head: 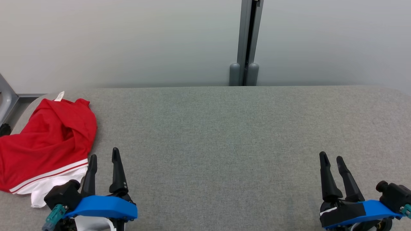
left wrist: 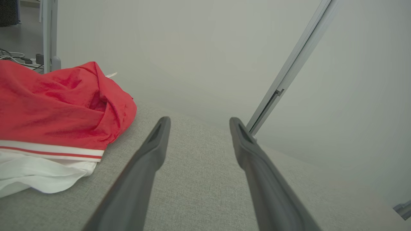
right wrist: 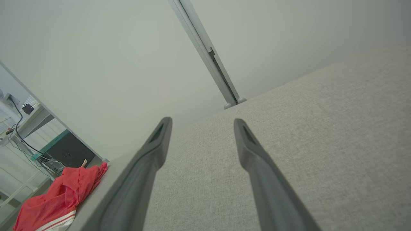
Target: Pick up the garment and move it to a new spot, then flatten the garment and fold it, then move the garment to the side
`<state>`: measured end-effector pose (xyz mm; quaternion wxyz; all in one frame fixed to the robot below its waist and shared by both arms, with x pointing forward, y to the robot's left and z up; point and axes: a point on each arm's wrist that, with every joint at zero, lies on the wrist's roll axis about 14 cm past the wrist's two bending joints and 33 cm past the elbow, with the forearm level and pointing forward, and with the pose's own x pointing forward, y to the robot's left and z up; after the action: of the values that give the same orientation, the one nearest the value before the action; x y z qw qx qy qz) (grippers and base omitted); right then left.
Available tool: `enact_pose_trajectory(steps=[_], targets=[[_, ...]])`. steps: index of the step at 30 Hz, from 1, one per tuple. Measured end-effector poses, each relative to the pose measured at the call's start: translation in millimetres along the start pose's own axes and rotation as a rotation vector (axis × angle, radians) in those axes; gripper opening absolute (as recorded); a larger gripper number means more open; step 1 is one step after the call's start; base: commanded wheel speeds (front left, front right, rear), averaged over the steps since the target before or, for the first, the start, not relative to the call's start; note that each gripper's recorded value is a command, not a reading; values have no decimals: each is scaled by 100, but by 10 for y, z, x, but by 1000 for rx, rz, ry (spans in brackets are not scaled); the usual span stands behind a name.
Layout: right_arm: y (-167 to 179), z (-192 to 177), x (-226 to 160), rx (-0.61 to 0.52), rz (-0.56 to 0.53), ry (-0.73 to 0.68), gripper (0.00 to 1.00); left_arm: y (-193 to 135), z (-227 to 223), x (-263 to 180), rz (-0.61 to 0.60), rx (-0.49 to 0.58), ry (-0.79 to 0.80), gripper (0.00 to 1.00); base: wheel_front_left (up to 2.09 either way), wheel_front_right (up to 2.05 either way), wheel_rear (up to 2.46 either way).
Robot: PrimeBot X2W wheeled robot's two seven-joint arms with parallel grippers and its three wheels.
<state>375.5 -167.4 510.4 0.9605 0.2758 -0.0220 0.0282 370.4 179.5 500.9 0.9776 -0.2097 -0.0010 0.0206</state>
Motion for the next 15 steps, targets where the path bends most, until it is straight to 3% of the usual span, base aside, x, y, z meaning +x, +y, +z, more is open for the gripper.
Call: enact_pose_trajectory(steps=[15], targets=[[98,34,3,-146,44,-13,100,-13,22,-11,-12,144,-24,100,0,0,0]])
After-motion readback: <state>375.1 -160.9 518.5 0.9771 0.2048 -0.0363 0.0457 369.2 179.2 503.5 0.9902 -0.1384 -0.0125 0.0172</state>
